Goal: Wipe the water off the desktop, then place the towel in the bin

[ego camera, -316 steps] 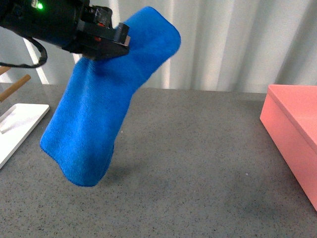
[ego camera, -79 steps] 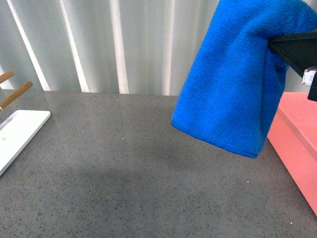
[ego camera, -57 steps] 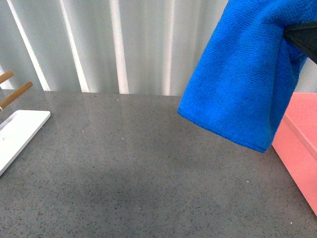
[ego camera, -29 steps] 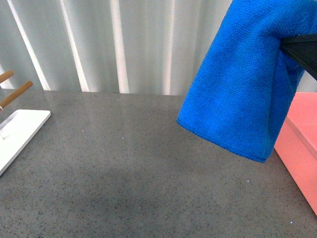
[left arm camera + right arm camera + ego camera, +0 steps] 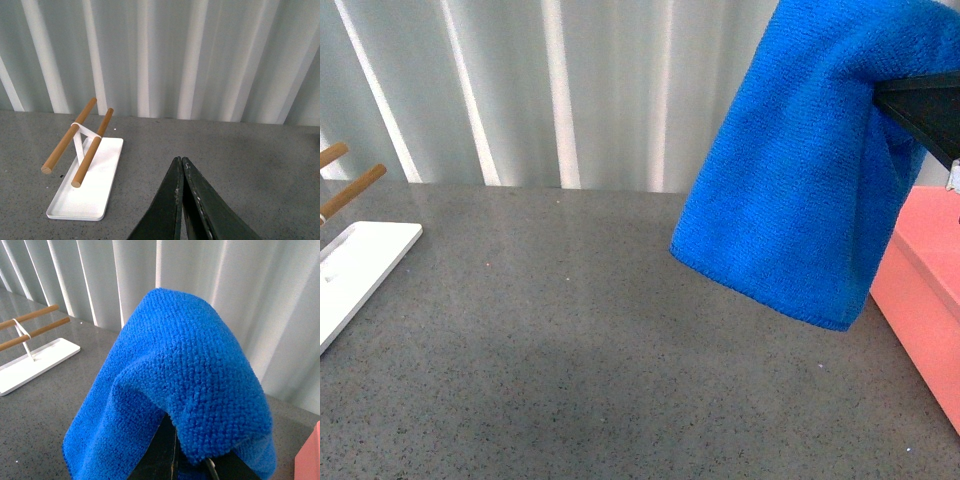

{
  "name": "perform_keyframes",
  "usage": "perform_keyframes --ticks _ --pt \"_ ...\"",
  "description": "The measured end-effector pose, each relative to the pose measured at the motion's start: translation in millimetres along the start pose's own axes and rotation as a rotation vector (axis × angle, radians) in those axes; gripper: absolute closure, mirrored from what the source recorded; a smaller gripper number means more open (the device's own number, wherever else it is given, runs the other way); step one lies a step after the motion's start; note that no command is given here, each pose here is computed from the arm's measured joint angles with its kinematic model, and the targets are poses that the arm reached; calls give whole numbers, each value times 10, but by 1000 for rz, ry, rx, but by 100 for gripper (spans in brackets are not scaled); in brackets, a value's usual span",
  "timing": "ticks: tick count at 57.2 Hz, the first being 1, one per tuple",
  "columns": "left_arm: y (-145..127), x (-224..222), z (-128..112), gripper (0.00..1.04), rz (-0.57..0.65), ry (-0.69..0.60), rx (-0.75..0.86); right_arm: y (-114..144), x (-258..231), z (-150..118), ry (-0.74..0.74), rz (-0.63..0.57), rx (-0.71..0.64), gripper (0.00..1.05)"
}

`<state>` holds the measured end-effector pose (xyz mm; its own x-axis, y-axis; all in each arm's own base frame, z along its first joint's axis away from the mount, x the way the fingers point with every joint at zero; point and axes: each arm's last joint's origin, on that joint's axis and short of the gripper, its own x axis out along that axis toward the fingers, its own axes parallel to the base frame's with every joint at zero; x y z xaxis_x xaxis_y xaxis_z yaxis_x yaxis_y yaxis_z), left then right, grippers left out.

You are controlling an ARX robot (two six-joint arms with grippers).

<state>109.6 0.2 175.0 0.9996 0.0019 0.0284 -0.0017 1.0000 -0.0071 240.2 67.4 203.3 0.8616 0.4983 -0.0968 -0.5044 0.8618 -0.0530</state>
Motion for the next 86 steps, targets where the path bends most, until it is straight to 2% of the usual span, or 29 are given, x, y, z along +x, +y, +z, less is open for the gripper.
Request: perform_keyframes --ticks 10,22,29,41,48,60,62,68,80,86 --pt "0 -95 -46 101 -1 35 0 -1 2 -3 1 0 0 101" --pt "0 -133 -28 101 0 6 1 -1 7 -12 5 -1 1 101" --pt "0 -133 -28 101 0 6 0 -34 75 -43 46 -45 13 101" --pt "0 -133 -28 64 0 6 0 -167 442 -131 206 -160 138 101" --pt "0 -133 -28 44 0 6 0 -211 756 -183 291 -152 218 101" --pt "0 -133 -28 7 0 6 0 -132 1319 -178 380 -91 228 101" --pt "0 -133 -28 5 0 6 2 -118 1395 -193 396 -91 227 101" --pt "0 -133 -28 7 0 6 2 -58 1604 -355 471 -74 246 101" --pt "0 -133 -28 7 0 6 2 95 1717 -1000 708 -56 381 101" --pt "0 -133 -28 7 0 6 2 137 1660 -1192 782 -60 420 101"
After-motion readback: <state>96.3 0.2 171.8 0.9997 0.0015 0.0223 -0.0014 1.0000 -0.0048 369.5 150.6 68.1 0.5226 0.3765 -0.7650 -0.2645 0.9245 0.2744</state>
